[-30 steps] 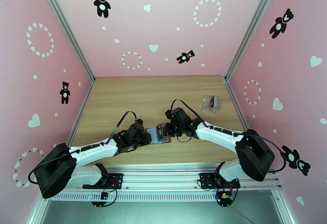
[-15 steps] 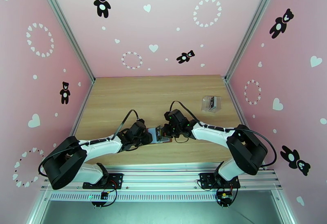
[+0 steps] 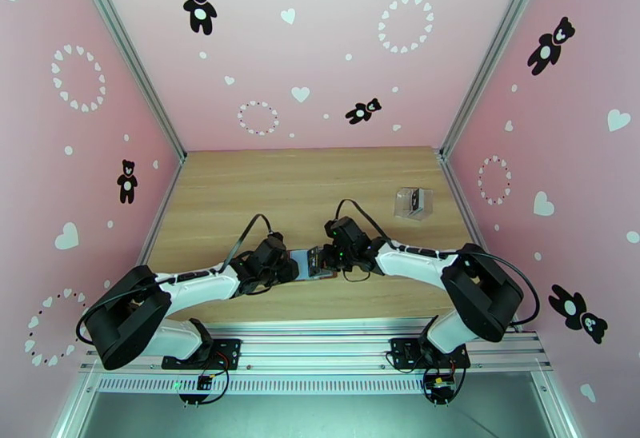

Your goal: Put the credit cards into the card holder

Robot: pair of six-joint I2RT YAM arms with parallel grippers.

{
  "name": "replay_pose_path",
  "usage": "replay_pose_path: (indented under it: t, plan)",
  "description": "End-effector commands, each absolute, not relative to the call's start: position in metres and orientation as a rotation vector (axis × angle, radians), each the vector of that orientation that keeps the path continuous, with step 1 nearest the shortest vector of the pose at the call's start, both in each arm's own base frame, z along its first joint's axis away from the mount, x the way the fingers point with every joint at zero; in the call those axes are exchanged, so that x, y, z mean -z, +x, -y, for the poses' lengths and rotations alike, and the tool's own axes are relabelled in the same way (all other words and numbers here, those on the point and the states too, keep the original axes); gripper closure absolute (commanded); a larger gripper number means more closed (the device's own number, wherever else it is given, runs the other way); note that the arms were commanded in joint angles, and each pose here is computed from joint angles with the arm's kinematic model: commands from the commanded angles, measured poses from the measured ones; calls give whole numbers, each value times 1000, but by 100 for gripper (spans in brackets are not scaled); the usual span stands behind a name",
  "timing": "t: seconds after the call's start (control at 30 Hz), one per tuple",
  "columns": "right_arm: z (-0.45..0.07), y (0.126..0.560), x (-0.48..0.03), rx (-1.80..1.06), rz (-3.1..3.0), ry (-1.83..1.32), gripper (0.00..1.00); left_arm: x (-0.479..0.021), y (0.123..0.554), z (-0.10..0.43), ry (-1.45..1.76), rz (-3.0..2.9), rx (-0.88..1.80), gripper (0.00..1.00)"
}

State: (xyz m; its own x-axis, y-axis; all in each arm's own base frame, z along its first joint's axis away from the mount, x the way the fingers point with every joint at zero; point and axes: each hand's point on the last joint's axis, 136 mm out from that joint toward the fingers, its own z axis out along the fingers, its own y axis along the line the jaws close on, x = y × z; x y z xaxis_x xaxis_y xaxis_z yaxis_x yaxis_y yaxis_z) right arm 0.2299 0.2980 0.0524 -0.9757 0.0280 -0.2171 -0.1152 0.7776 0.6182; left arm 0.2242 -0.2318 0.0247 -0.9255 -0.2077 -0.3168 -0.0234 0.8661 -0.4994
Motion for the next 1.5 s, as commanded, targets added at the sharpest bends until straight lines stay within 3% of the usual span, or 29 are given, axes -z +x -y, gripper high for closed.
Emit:
replay_pose_path:
  t: [0.0,0.63,1.47]
  plan:
    - [-293,231,-53,-973,-2740,-38,100,-21,223,228,-175,-2690,689,65]
    - [-303,226,-43,-1082,-2763,-14,100,-19,222,228,-175,-2696,690,65]
    - [-286,225,-6,-959,-2842,-18,100,-17,222,228,-173,-2703,685,65]
